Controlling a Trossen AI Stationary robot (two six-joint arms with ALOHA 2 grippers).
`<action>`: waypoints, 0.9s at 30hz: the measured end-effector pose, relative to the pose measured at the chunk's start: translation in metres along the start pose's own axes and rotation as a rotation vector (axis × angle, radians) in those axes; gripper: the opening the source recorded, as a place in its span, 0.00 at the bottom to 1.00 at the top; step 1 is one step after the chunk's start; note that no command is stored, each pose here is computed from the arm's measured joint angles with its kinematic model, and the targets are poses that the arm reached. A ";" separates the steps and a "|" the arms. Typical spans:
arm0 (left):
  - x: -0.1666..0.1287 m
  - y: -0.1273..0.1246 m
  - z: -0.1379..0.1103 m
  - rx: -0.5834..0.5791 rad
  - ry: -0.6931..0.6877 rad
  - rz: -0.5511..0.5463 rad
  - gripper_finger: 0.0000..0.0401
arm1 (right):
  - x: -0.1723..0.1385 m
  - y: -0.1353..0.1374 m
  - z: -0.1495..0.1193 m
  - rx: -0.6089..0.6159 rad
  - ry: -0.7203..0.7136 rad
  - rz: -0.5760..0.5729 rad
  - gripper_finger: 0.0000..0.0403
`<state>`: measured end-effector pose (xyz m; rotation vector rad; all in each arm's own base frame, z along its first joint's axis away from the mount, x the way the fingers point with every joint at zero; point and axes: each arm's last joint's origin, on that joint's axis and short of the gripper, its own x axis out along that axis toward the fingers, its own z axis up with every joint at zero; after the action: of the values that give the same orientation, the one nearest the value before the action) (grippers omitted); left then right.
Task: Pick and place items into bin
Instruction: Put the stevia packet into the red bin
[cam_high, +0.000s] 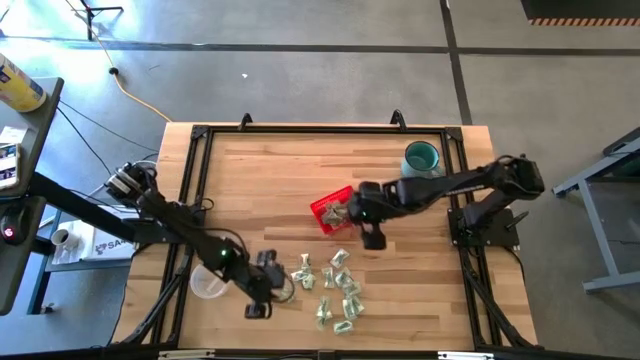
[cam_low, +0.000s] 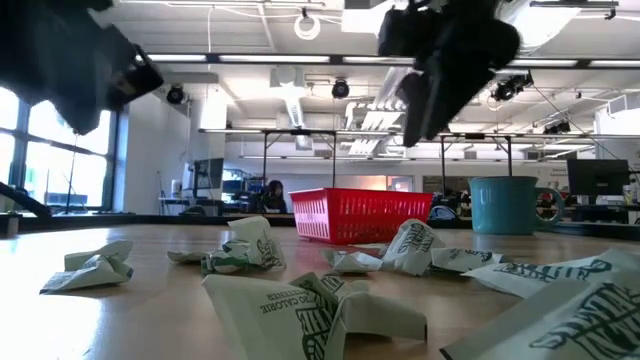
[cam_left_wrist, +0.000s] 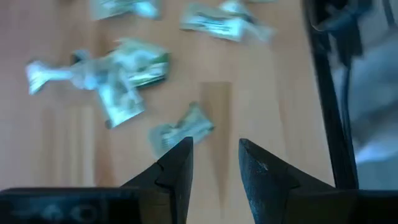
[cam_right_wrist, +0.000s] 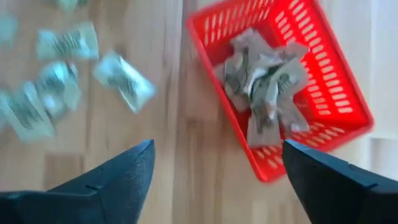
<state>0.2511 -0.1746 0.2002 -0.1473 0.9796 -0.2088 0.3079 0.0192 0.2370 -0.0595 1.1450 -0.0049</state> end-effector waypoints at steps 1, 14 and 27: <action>0.003 -0.003 -0.001 0.038 -0.002 -0.007 0.41 | -0.001 0.005 -0.002 -0.028 0.013 -0.022 0.86; 0.045 0.003 -0.001 0.406 0.146 0.096 0.41 | -0.006 0.033 -0.010 0.010 0.052 -0.106 0.92; 0.058 0.006 0.000 0.518 0.156 0.041 0.61 | -0.006 0.033 -0.011 0.059 0.057 -0.129 0.92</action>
<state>0.2833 -0.1831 0.1521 0.3674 1.0519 -0.4333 0.2943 0.0521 0.2361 -0.0810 1.1952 -0.1564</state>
